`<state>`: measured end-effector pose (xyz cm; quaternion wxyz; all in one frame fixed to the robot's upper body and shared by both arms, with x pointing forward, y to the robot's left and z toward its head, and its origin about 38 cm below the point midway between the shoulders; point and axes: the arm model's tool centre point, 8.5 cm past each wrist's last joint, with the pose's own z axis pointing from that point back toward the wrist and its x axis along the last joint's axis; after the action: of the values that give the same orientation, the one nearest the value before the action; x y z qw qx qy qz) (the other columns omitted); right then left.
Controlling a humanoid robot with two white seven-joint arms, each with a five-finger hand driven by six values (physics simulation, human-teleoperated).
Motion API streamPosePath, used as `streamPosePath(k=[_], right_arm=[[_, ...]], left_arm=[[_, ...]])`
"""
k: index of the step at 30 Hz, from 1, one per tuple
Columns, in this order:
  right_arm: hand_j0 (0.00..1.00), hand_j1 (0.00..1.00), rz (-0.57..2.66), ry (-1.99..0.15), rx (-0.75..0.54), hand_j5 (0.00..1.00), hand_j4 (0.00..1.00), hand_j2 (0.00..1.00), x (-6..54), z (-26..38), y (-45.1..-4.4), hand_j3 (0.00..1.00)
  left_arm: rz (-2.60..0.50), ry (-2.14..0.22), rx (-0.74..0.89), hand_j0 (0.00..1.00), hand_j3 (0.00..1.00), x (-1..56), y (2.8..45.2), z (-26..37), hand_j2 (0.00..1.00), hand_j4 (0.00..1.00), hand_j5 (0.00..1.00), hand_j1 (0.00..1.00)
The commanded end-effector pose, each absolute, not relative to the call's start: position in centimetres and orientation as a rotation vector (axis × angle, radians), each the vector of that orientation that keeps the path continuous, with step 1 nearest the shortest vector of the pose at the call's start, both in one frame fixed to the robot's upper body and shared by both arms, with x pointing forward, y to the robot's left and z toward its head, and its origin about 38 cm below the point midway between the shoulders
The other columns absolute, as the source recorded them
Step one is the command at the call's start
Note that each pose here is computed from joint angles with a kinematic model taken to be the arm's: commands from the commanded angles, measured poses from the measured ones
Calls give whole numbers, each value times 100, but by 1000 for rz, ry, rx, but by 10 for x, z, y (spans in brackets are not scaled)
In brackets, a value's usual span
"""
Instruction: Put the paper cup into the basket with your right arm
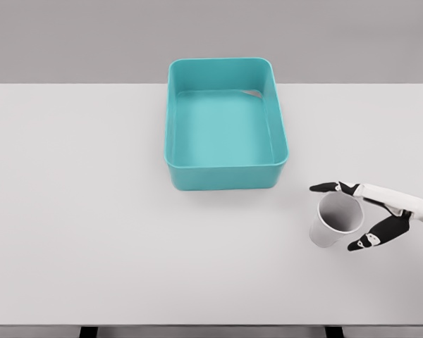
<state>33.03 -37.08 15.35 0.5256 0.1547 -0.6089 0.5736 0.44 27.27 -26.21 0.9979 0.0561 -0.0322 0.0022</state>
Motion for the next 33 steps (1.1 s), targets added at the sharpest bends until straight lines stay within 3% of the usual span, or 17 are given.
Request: streamPosePath(k=[1, 7, 11, 14, 33], right_arm=[[95, 95, 1370, -1456, 371, 95, 95, 95, 330, 154, -371, 95], [82, 82, 1369, -1467, 379, 82, 82, 82, 330, 156, -368, 82], [82, 82, 1367, -1473, 380, 82, 82, 82, 331, 156, -367, 82], [74, 74, 1372, -1484, 388, 74, 74, 74, 330, 159, -364, 74], [76, 76, 1256, -1687, 247, 76, 76, 76, 366, 200, -382, 76]], left_arm=[[4, -64, 111, 100, 100, 4, 273, -262, 100, 100, 100, 100], [4, -64, 113, 100, 100, 4, 273, -262, 100, 100, 100, 100], [4, -66, 112, 100, 100, 5, 273, -262, 100, 100, 100, 100], [4, -64, 113, 100, 100, 4, 273, -262, 100, 100, 100, 100], [4, -66, 111, 100, 100, 5, 273, -262, 100, 100, 100, 100]])
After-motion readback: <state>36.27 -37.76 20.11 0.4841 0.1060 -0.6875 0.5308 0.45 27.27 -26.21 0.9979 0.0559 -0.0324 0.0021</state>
